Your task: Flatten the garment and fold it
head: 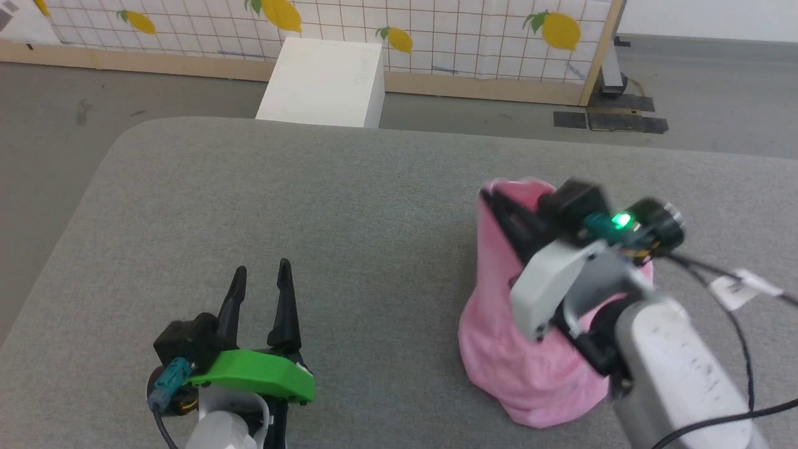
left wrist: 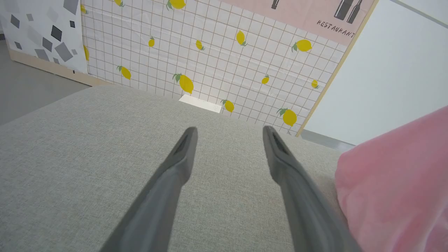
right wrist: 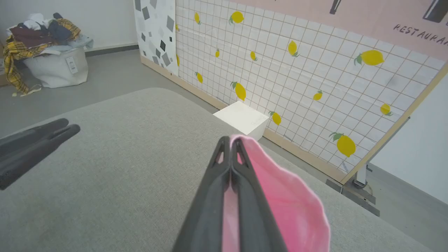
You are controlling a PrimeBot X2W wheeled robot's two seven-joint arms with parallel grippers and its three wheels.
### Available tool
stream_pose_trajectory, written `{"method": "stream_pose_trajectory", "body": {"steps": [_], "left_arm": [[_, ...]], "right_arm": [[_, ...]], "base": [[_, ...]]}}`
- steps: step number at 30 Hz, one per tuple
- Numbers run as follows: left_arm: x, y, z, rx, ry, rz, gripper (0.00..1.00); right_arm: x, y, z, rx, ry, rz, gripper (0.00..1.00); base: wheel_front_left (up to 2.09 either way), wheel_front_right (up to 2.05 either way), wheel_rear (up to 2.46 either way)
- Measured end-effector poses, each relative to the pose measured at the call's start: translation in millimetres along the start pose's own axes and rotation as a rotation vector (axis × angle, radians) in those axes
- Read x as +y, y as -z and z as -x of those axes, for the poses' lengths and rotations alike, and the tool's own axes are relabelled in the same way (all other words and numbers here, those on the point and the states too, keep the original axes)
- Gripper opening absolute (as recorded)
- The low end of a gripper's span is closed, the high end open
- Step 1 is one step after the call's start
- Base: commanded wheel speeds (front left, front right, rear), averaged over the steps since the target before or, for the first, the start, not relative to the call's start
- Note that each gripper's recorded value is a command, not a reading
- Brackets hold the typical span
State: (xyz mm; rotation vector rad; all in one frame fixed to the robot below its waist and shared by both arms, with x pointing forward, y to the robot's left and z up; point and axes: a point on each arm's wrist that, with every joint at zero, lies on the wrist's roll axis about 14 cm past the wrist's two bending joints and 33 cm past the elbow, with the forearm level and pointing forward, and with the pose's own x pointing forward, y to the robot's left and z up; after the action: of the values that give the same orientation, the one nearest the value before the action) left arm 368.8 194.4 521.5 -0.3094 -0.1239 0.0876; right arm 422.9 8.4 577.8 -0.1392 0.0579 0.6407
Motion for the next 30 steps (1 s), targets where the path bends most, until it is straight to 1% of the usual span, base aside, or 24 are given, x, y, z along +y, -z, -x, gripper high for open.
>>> {"method": "stream_pose_trajectory", "body": {"steps": [2,3,6,9,13,17,20,21,22,23,26,30], "left_arm": [[-2,0,-1,0.001,0.007,0.002,1.00],[-3,1,-1,0.002,0.009,0.003,1.00],[-4,4,-3,0.009,0.011,0.003,1.00],[-6,8,-4,0.022,0.015,0.004,1.00],[-9,14,-8,0.040,0.024,0.007,1.00],[-8,21,-12,0.057,0.019,0.005,1.00],[-7,26,-14,0.072,0.017,0.003,1.00],[-7,28,-15,0.076,0.017,0.003,1.00],[-7,30,-15,0.081,0.018,0.003,1.00],[-8,31,-15,0.085,0.022,0.004,1.00],[-13,35,-17,0.094,0.036,0.007,1.00],[-29,40,-18,0.109,0.087,0.018,1.00]], "right_arm": [[-19,-20,1,-0.061,0.044,-0.005,0.00],[-30,-24,2,-0.074,0.073,-0.009,0.00],[-84,-22,10,-0.077,0.220,-0.043,0.00],[-141,6,21,-0.016,0.375,-0.085,0.00],[-202,52,42,0.087,0.548,-0.108,0.00],[-246,82,66,0.152,0.691,-0.098,0.00],[-263,109,83,0.216,0.764,-0.115,0.00],[-264,115,87,0.232,0.776,-0.120,0.07],[-265,122,91,0.248,0.786,-0.130,0.49],[-264,128,93,0.258,0.793,-0.150,1.00],[-248,147,102,0.283,0.796,-0.205,1.00],[-222,173,129,0.294,0.815,-0.285,1.00]], "base": [[0.00,0.00,0.00],[0.00,0.00,0.00],[0.00,0.00,0.00],[0.00,0.00,0.00],[0.00,0.00,0.00],[0.00,0.00,0.00],[0.00,0.00,0.00],[0.00,0.00,0.00],[0.00,0.00,0.00],[0.00,0.00,0.00],[0.00,0.00,0.00],[0.00,0.00,0.00]]}}
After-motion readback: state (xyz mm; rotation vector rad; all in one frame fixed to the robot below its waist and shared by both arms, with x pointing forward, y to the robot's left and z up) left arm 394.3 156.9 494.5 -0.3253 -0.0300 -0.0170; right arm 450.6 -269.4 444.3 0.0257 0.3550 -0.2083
